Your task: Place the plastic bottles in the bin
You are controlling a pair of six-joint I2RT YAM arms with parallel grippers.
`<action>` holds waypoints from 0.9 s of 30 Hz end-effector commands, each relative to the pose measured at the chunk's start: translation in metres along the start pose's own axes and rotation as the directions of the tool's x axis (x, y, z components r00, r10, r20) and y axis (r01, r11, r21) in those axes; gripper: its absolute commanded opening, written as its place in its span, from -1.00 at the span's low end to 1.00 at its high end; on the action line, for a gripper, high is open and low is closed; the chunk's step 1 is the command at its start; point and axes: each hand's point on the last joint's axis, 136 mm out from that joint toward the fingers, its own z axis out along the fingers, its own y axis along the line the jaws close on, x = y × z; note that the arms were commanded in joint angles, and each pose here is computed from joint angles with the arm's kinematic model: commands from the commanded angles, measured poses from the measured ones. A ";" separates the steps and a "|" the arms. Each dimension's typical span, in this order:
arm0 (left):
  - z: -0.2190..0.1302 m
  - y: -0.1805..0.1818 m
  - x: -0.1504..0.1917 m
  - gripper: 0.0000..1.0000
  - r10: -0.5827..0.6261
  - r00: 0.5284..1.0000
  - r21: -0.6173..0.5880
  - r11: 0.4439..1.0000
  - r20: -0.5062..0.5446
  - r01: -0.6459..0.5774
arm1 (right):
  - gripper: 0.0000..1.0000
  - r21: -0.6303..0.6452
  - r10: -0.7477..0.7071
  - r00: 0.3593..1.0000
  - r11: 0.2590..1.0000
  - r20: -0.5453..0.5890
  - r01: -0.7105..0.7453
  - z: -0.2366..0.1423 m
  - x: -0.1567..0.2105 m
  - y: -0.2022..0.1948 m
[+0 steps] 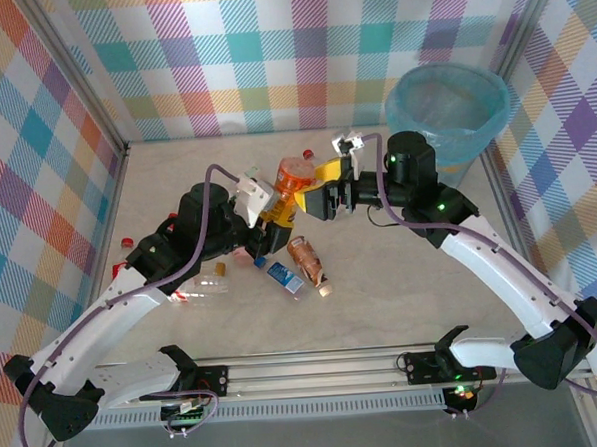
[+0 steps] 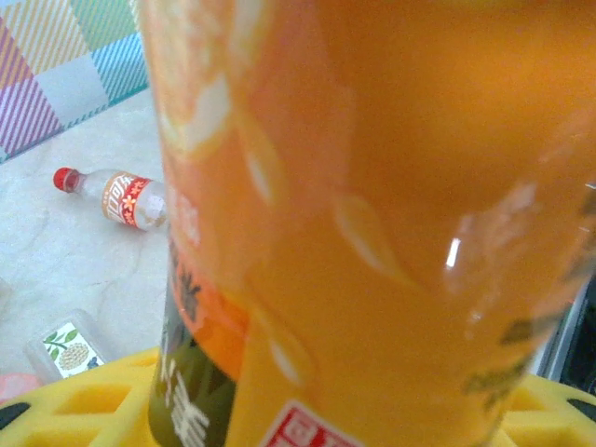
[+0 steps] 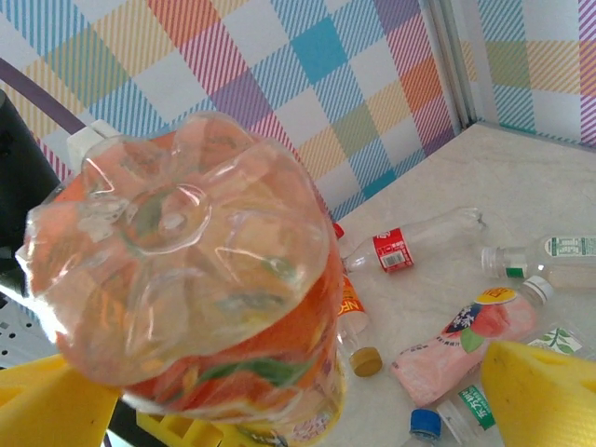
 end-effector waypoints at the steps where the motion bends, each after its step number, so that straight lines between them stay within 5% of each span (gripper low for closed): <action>1: 0.003 -0.013 -0.009 0.02 0.037 0.999 0.064 0.997 0.027 -0.039 | 0.99 -0.014 -0.037 0.999 0.999 0.030 0.038 0.001 -0.015 0.009; 10: 0.018 -0.020 0.000 0.02 0.033 0.999 0.123 0.992 -0.013 -0.031 | 0.89 -0.010 -0.031 0.999 0.999 0.015 0.031 0.005 -0.011 0.006; 27: 0.033 -0.024 -0.021 0.11 0.047 0.998 0.156 0.986 0.036 -0.052 | 0.27 0.124 -0.065 0.997 0.990 0.043 0.060 -0.020 -0.021 0.004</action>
